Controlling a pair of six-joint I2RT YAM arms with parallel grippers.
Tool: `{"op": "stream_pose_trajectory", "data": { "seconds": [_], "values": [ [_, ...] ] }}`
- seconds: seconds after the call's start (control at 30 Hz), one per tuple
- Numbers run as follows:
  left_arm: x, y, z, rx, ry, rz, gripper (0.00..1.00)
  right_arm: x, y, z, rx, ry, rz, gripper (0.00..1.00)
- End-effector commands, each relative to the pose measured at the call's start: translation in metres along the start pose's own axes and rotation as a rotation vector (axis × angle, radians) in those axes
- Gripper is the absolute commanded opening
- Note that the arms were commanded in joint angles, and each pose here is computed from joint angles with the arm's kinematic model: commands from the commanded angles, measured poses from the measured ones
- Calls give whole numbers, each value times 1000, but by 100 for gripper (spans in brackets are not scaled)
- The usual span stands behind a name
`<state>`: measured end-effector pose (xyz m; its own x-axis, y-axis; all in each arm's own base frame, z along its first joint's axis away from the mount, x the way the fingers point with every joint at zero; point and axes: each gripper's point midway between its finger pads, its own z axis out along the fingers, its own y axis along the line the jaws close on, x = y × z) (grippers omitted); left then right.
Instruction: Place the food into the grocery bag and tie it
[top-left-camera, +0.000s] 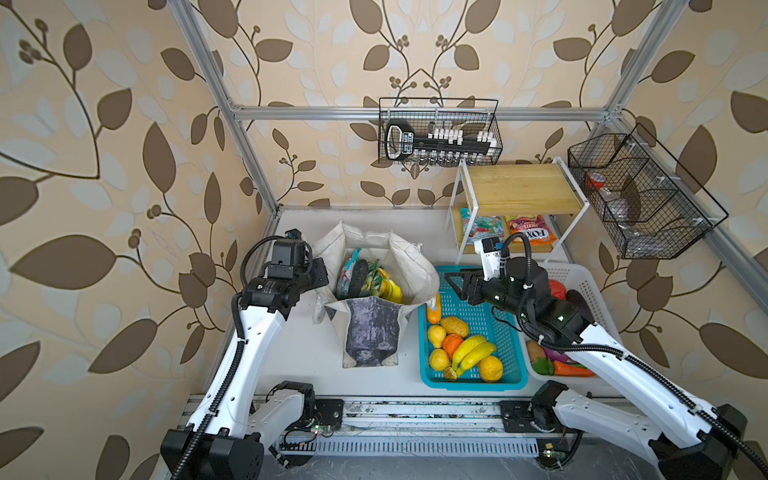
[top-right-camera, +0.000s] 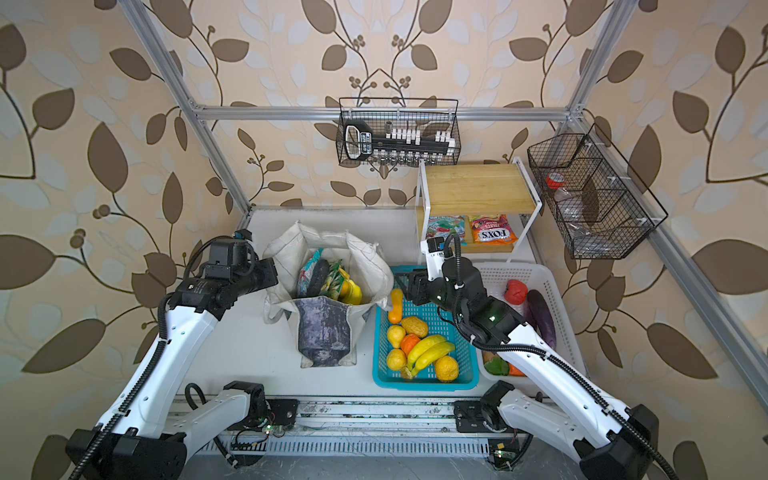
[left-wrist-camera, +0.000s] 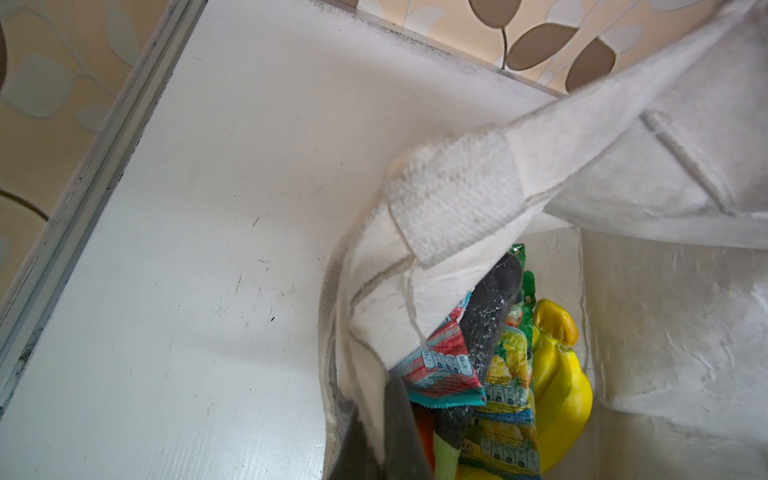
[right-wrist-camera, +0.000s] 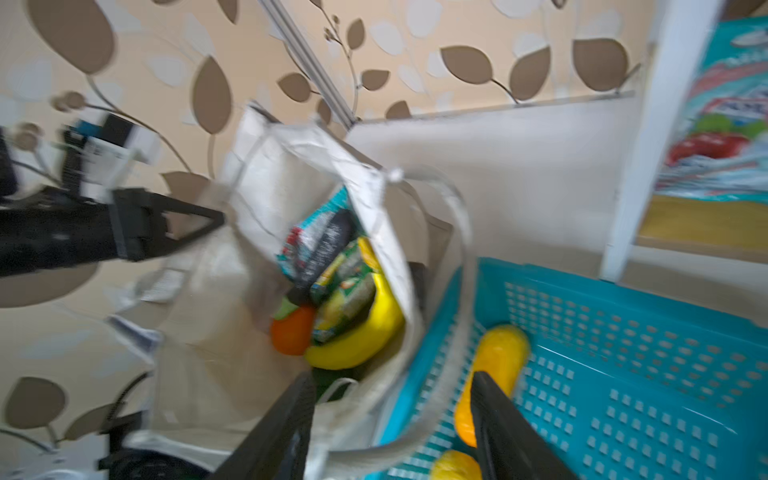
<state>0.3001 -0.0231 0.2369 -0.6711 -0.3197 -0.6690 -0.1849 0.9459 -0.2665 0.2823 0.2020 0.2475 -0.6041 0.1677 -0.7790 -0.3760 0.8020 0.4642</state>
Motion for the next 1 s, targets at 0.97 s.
{"op": "stream_pose_trajectory", "data": {
  "seconds": [0.97],
  "values": [
    [-6, -13, -2, 83, -45, 55, 0, 112, 5, 108, -209, 286, 283, 53]
  ]
}}
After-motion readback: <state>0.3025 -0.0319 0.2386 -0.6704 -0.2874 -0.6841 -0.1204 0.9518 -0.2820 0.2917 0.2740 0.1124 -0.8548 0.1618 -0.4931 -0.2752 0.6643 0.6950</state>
